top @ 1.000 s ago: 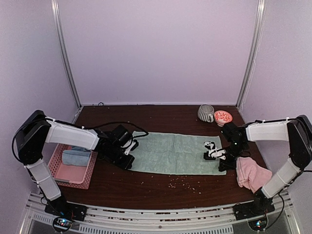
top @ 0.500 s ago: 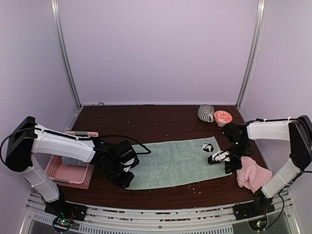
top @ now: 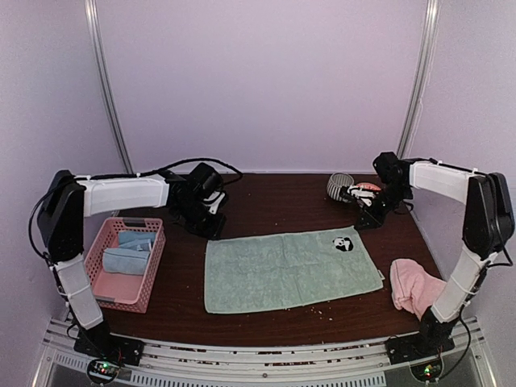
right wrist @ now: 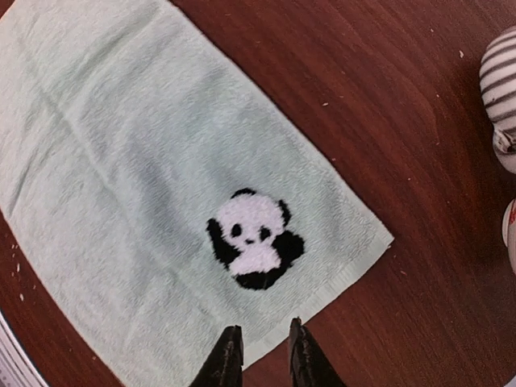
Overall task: Roll the towels
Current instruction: Smooth out the towel at the center of the board.
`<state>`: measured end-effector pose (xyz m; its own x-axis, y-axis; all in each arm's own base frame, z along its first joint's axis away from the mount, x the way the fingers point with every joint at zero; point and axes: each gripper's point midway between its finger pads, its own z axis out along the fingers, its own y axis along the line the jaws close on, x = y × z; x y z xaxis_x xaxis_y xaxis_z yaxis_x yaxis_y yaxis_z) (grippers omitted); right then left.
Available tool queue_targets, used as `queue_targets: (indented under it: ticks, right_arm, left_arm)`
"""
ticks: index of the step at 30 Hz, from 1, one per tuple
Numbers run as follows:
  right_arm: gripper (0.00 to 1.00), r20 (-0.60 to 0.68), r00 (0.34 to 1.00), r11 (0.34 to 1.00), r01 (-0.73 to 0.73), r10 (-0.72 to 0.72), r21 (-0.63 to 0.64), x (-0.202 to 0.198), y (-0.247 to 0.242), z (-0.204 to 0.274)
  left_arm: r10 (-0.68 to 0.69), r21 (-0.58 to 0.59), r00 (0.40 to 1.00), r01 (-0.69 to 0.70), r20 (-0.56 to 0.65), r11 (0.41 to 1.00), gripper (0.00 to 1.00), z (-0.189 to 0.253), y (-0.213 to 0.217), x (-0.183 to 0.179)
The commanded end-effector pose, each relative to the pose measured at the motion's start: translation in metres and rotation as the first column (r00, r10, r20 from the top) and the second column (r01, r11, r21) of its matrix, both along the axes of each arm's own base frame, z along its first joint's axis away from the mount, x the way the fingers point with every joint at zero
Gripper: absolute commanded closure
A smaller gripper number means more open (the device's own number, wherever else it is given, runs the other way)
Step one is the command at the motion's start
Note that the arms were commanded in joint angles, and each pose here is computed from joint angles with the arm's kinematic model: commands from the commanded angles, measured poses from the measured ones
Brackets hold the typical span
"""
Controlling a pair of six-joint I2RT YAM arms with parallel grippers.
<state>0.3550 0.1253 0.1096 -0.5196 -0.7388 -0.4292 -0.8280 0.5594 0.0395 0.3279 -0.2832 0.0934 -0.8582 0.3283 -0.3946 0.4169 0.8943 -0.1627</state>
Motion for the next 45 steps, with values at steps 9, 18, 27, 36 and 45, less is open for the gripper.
queue_targets:
  ticks: [9,18,27,36,45]
  right_arm:
    - [0.85,-0.05,0.955,0.956,0.293,-0.293,-0.022,0.059,-0.011,-0.066]
    - [0.86,-0.039,0.92,0.915,0.382,-0.39,-0.132,0.063,-0.037,-0.098]
    - [0.82,-0.066,0.936,0.936,0.348,-0.345,0.048,0.066,-0.008,-0.048]
    - [0.76,-0.026,0.924,0.922,0.382,-0.381,0.063,0.084,-0.01,-0.026]
    - [0.73,-0.002,0.902,0.902,0.431,-0.431,0.004,0.094,-0.024,-0.04]
  left_arm:
    - [-0.029,0.1,1.0,0.029,-0.008,0.995,1.0,-0.066,0.001,0.044]
    - [0.052,0.184,0.998,-0.047,-0.02,0.982,1.0,-0.096,0.042,0.06]
    - [-0.013,0.047,0.996,0.008,0.088,0.999,1.0,-0.035,0.016,0.078]
    - [0.091,0.054,0.991,-0.096,0.101,0.994,0.55,-0.02,0.054,0.092]
    - [0.078,0.041,0.997,-0.078,0.0,0.996,0.55,-0.054,0.056,0.085]
